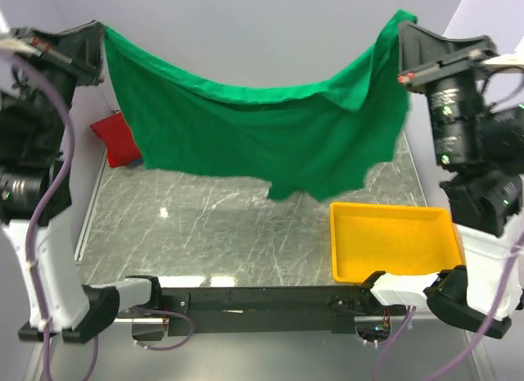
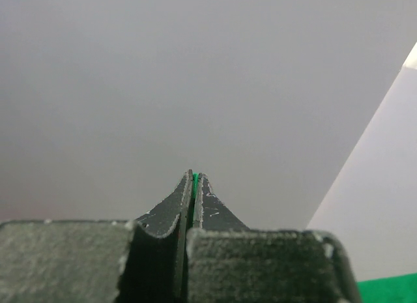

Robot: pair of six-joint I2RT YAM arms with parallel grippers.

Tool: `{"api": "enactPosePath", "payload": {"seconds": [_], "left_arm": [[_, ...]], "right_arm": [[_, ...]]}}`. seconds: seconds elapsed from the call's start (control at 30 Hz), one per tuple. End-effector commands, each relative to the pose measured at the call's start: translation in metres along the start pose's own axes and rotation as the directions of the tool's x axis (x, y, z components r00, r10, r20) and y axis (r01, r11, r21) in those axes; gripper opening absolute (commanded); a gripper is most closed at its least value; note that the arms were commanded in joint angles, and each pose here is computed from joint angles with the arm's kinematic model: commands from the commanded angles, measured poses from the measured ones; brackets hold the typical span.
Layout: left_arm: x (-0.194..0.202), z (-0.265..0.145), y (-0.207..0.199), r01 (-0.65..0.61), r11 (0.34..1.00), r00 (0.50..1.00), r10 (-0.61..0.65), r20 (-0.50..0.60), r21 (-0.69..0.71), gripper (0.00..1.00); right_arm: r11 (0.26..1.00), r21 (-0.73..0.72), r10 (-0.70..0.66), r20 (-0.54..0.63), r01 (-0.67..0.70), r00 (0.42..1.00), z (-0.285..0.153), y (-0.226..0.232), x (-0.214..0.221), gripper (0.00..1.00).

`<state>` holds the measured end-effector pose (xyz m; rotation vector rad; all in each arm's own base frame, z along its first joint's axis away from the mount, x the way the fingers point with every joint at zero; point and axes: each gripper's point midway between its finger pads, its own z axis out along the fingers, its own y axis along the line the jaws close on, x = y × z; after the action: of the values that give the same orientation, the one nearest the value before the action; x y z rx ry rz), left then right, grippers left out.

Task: Fold and stack the t-shirts
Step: Flatten the tshirt out

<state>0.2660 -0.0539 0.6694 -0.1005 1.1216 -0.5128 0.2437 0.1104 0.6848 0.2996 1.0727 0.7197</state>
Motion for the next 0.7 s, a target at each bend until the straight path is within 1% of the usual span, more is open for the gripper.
{"api": "enactPosePath", "payload": {"seconds": [0.0,0.13,0.17,0.2,0.23,0.27,0.3,0.33,0.37,0.43,0.47,0.5,0.53,0.57,0.6,0.63,0.67], "left_arm": [[-0.024,-0.016,0.006,-0.075,0.994,0.994,0.080,0.068,-0.077,0.01],[-0.022,-0.019,0.000,-0.051,0.997,0.996,0.055,0.071,-0.053,0.01],[-0.011,-0.013,0.005,-0.050,0.997,0.997,0.053,0.047,-0.059,0.01],[-0.003,-0.009,0.008,-0.048,0.997,0.998,0.050,0.029,-0.064,0.01],[0.007,-0.003,0.013,-0.048,0.996,0.999,0.048,0.009,-0.072,0.01],[0.024,0.007,0.021,-0.045,0.996,0.999,0.043,-0.025,-0.080,0.01],[0.044,0.016,0.028,-0.041,0.996,0.997,0.035,-0.067,-0.080,0.01],[0.058,0.024,0.032,-0.035,0.996,0.995,0.027,-0.096,-0.077,0.01],[0.089,0.037,0.045,-0.023,0.995,0.987,0.008,-0.158,-0.095,0.01],[0.117,0.051,0.055,-0.009,0.996,0.979,-0.010,-0.202,-0.091,0.00],[0.143,0.063,0.067,-0.003,0.994,0.969,-0.025,-0.248,-0.112,0.01],[0.165,0.069,0.078,-0.004,0.992,0.958,-0.034,-0.285,-0.129,0.00],[0.178,0.075,0.085,-0.002,0.991,0.951,-0.039,-0.305,-0.133,0.00],[0.216,0.086,0.104,0.000,0.987,0.929,-0.059,-0.366,-0.160,0.01],[0.234,0.092,0.113,0.002,0.986,0.919,-0.068,-0.389,-0.167,0.01],[0.254,0.097,0.119,0.017,0.988,0.901,-0.081,-0.426,-0.152,0.01],[0.301,0.106,0.141,0.028,0.983,0.862,-0.115,-0.494,-0.180,0.01]], "right_arm": [[0.998,-0.027,0.058,0.058,-0.056,0.997,-0.005,0.013,-0.024,0.00],[0.996,-0.024,0.085,0.044,-0.084,0.995,-0.005,0.015,-0.017,0.00],[0.996,0.002,0.084,0.064,-0.085,0.994,-0.005,0.010,-0.020,0.00],[0.998,0.030,0.062,0.054,-0.063,0.997,-0.002,0.003,-0.008,0.00],[0.997,0.057,0.051,0.071,-0.055,0.996,0.001,-0.002,-0.006,0.00],[0.996,0.088,0.015,0.071,-0.022,0.997,0.003,-0.009,0.000,0.00],[0.986,0.165,-0.025,0.067,0.013,0.997,0.007,-0.026,0.013,0.00],[0.982,0.188,-0.048,0.081,0.032,0.996,0.012,-0.030,0.018,0.00],[0.970,0.223,-0.114,0.068,0.096,0.991,0.018,-0.041,0.028,0.00],[0.955,0.250,-0.170,0.024,0.159,0.985,0.034,-0.060,0.054,0.00],[0.938,0.303,-0.174,-0.006,0.168,0.985,0.051,-0.090,0.073,0.00],[0.929,0.322,-0.173,-0.061,0.183,0.983,0.059,-0.112,0.101,0.00],[0.940,0.292,-0.154,-0.094,0.175,0.984,0.069,-0.121,0.121,0.00],[0.935,0.312,-0.135,-0.130,0.170,0.982,0.080,-0.143,0.148,0.00],[0.917,0.350,-0.144,-0.158,0.192,0.977,0.087,-0.173,0.165,0.00],[0.915,0.353,-0.137,-0.186,0.196,0.973,0.095,-0.186,0.180,0.00],[0.892,0.395,-0.126,-0.255,0.222,0.959,0.107,-0.218,0.221,0.00]]}}
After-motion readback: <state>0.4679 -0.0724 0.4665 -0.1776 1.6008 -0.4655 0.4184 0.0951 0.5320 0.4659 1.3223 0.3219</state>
